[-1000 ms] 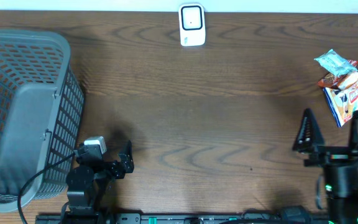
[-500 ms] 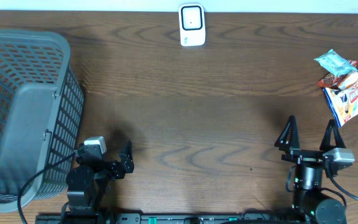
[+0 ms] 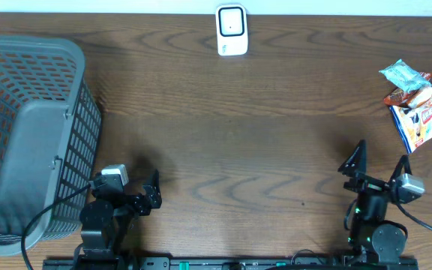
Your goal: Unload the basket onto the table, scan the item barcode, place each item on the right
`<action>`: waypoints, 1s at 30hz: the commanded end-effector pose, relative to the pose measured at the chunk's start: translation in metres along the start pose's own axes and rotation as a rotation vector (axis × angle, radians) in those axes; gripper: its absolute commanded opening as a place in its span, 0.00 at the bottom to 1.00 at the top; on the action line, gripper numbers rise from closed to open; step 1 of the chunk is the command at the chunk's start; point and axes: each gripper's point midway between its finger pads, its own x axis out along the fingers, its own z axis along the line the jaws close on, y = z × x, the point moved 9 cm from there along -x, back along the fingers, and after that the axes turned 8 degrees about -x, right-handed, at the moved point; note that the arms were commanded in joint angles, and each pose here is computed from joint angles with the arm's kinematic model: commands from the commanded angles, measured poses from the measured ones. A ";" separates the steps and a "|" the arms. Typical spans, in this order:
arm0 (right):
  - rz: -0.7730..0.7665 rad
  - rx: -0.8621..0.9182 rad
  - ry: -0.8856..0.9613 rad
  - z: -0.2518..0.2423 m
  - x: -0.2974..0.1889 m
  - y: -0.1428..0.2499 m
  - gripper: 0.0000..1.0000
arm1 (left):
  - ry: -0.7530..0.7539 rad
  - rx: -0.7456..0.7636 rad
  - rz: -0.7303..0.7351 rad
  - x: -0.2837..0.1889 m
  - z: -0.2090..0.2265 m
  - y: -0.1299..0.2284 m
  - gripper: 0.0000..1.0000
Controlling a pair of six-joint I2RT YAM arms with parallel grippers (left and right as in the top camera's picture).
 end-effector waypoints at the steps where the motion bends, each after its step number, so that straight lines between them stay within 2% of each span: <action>1: 0.035 0.001 0.080 -0.008 -0.001 0.008 0.99 | -0.001 -0.012 0.030 0.002 0.002 0.007 0.98; 7: 0.157 -0.040 0.109 -0.012 -0.003 0.027 0.99 | -0.001 -0.012 0.030 0.002 0.002 0.007 0.98; 30: 0.183 -0.131 -0.047 0.004 -0.004 0.030 0.99 | -0.001 -0.012 0.030 0.002 0.002 0.007 0.98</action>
